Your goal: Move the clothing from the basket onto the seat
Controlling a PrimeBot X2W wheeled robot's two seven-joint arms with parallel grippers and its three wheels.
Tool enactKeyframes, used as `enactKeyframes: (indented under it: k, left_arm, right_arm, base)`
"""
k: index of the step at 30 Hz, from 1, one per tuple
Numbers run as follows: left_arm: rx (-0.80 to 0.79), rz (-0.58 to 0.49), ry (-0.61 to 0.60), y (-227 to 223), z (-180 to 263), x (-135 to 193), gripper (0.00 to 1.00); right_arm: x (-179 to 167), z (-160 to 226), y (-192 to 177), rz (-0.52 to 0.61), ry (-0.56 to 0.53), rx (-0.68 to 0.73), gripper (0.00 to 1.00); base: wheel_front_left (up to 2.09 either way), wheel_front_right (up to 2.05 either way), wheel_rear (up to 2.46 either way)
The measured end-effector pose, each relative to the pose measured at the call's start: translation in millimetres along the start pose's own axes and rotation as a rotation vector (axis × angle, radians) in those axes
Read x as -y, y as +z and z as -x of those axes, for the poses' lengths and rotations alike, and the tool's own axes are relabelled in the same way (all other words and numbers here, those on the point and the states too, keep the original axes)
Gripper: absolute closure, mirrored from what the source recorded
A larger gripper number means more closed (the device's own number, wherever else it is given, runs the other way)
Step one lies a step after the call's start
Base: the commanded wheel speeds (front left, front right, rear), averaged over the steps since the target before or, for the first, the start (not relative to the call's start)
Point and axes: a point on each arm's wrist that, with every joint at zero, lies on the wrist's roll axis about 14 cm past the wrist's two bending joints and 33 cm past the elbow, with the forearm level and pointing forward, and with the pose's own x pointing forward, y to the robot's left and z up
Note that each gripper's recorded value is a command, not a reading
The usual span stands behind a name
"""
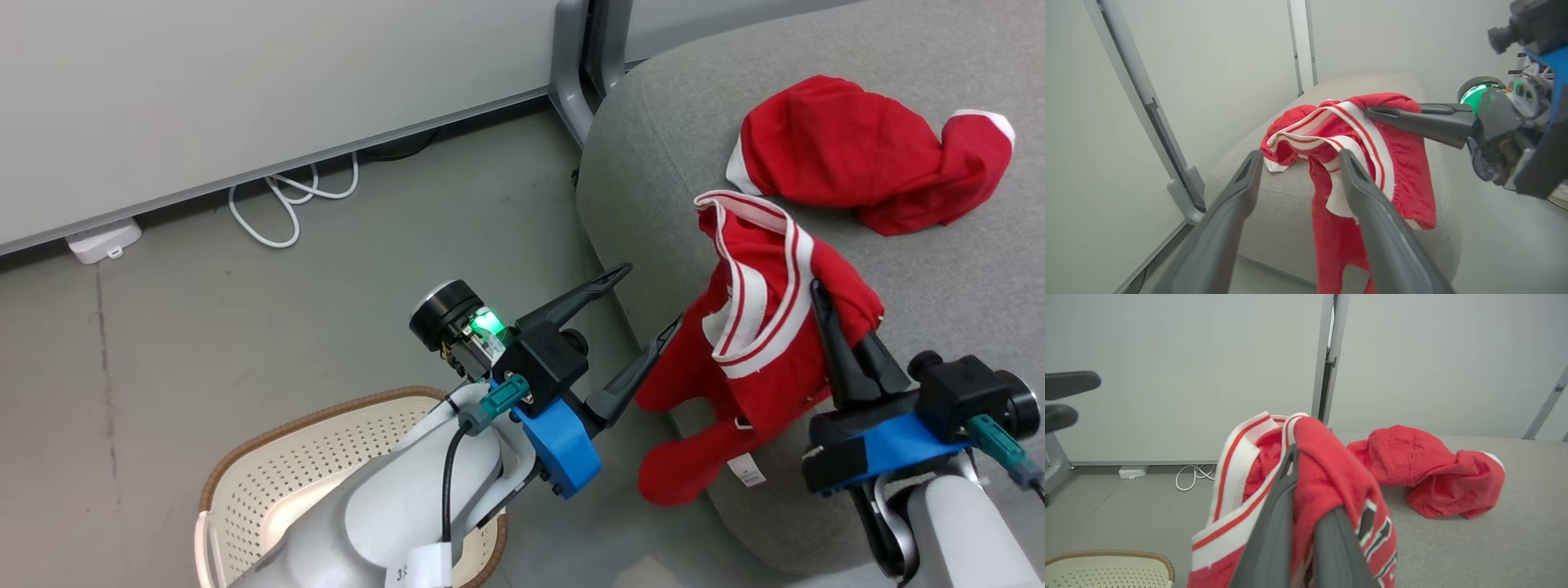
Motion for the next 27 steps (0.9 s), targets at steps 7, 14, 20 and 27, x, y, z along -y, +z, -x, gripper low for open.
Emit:
enactKeyframes:
  k: [7, 14, 20, 27]
  left_arm:
    - [0.001, 0.012, -0.042, -3.6, -7.1, 12.9, 0.00]
    - [0.005, 0.016, -0.044, -5.4, -8.9, 11.0, 0.00]
    - [0.011, 0.006, -0.020, -10.0, -10.0, -12.5, 0.00]
    - [-0.002, 0.010, 0.006, -32.5, -12.0, -51.1, 0.00]
  right_arm:
    - [21.9, 19.7, -2.5, 0.001, -0.080, -0.009, 1.00]
    - [20.1, 17.5, -0.1, 0.008, -0.081, -0.001, 1.00]
    - [21.8, -23.9, 38.2, 0.052, -0.067, 0.120, 1.00]
    - [52.4, -90.3, 97.6, 0.148, -0.126, 0.301, 1.00]
  base:
    - [0.00, 0.00, 0.00]
    - [0.00, 0.00, 0.00]
    - [0.00, 0.00, 0.00]
    - [0.00, 0.00, 0.00]
